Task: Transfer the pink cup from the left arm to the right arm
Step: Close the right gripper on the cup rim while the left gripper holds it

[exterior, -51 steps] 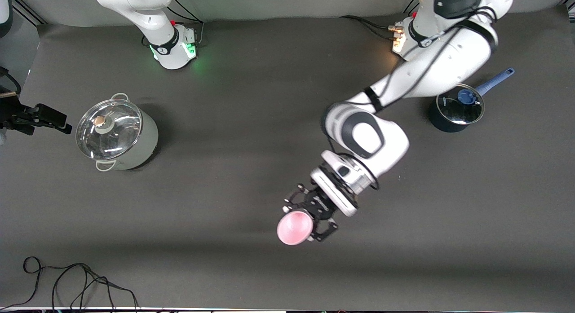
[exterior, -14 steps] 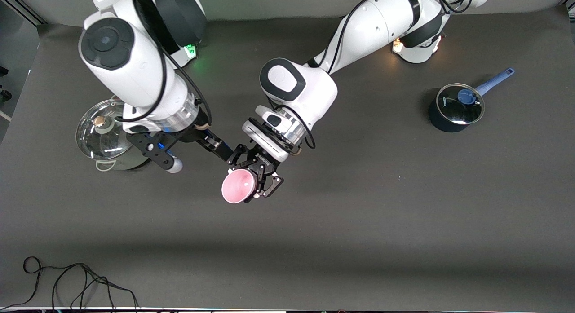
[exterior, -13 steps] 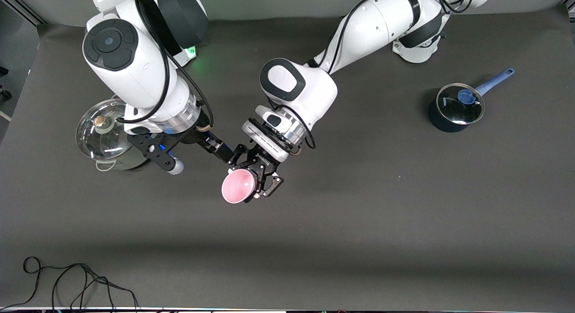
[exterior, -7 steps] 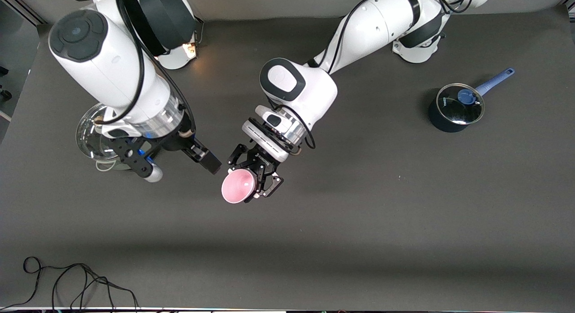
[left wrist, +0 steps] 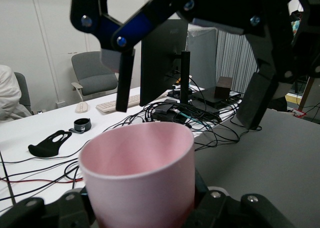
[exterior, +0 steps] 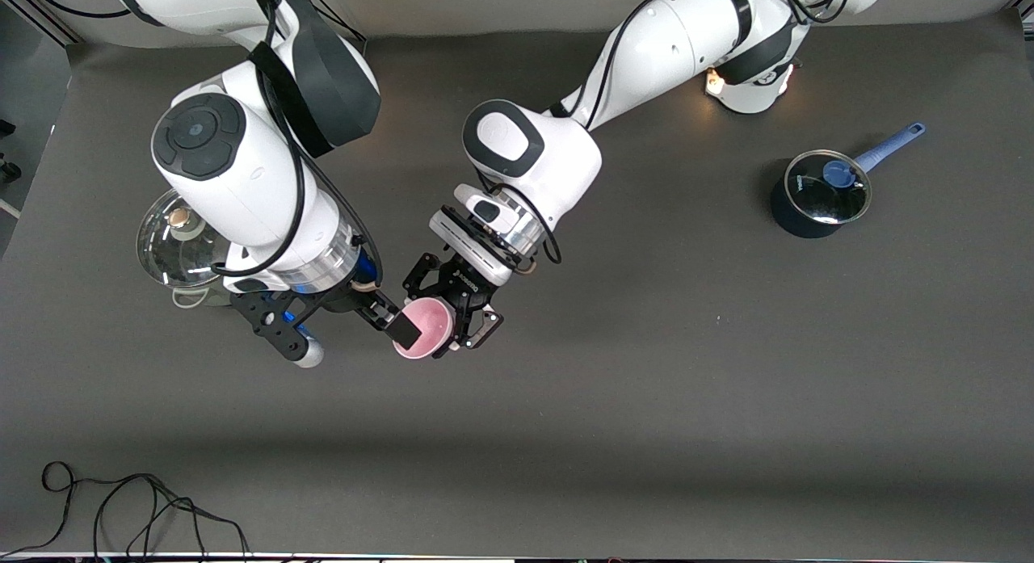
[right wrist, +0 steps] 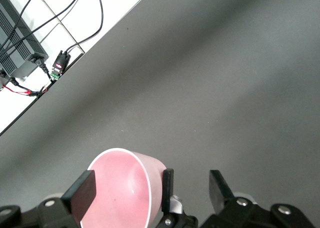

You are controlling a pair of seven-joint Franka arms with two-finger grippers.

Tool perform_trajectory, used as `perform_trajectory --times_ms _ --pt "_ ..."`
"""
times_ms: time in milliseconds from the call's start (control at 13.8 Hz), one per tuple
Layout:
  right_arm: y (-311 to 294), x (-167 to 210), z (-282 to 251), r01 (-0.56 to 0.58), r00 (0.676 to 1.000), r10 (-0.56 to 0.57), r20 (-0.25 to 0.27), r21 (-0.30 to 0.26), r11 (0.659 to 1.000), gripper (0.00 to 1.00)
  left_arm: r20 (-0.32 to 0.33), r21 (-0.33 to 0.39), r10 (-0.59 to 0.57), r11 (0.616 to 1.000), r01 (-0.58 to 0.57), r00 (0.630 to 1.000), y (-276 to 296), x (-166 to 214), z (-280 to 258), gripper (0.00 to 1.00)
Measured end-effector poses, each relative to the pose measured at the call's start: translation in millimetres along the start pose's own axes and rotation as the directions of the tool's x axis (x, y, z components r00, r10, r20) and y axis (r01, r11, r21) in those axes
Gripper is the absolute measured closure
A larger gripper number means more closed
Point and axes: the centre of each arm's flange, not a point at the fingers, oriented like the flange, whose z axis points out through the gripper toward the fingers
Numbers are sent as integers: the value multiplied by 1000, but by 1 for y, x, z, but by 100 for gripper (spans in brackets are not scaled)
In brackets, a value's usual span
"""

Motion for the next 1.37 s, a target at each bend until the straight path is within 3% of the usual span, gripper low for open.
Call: perform_trajectory --times_ms 289,578,867,940,1084,1301,1373 --pt "-1 -3 4 4 1000 -4 6 -10 1000 1 0 0 0 1000 0 1000 0 0 0 32" --pt "2 -11 10 14 999 -12 31 -57 998 1 0 0 -1 1000 1 1000 0 0 0 32" --pt "2 -11 10 14 999 -13 32 -59 998 4 0 0 -1 1000 1 1000 0 0 0 32" --pt "2 -11 10 15 999 -13 32 -59 998 8 0 0 -1 1000 1 1000 0 0 0 32" --pt "1 -11 10 15 999 -13 32 -58 998 31 0 0 -2 1000 2 1000 0 0 0 32" --pt "1 -11 9 15 999 -13 32 -57 998 43 0 0 -2 1000 2 1000 0 0 0 32" --pt "1 -12 9 15 999 -13 32 -57 998 55 0 0 -2 1000 2 1000 0 0 0 32"
